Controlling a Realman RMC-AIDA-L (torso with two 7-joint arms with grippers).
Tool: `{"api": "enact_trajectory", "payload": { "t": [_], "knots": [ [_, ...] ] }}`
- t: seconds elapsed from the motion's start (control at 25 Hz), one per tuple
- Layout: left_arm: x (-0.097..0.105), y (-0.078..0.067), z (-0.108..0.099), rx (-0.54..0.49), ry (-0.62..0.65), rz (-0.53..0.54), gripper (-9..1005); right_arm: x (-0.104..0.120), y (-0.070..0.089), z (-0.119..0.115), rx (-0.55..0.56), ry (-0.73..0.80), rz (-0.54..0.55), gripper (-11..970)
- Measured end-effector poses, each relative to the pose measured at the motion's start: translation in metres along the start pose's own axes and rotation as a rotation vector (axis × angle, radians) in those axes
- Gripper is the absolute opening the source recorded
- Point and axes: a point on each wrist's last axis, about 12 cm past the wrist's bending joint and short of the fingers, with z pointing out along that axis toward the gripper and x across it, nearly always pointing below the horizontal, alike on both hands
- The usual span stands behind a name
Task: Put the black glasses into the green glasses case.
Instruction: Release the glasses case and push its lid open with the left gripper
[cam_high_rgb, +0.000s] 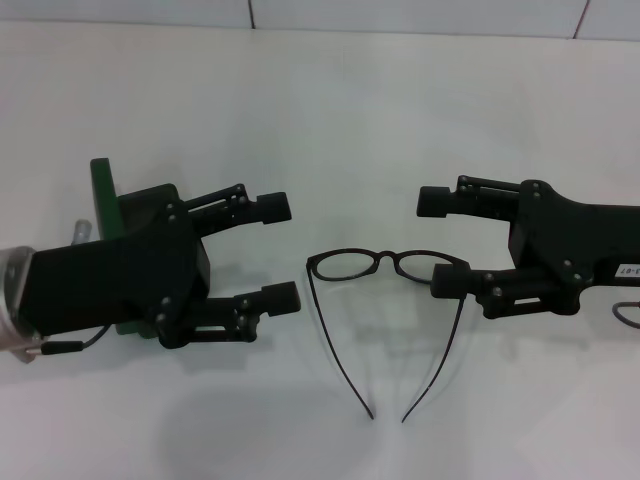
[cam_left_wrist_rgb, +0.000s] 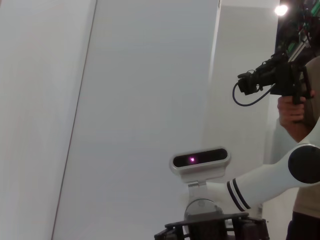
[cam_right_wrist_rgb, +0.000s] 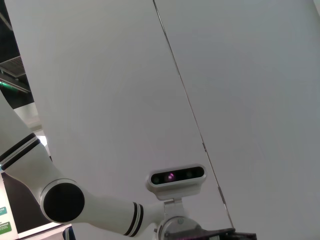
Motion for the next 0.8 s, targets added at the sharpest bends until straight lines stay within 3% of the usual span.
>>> {"api": "enact_trajectory", "payload": {
  "t": [0.56, 0.8],
  "knots": [
    [0.0, -0.001, -0.003, -0.049, -0.042, 0.008, 859, 0.0, 0.0, 0.0, 0.005, 0.001, 0.001, 857],
    [-0.024, 0.007, -0.006, -0.149, -0.11, 0.022, 858, 0.007, -0.002, -0.011, 0.098, -0.015, 0.012, 857]
  ]
}}
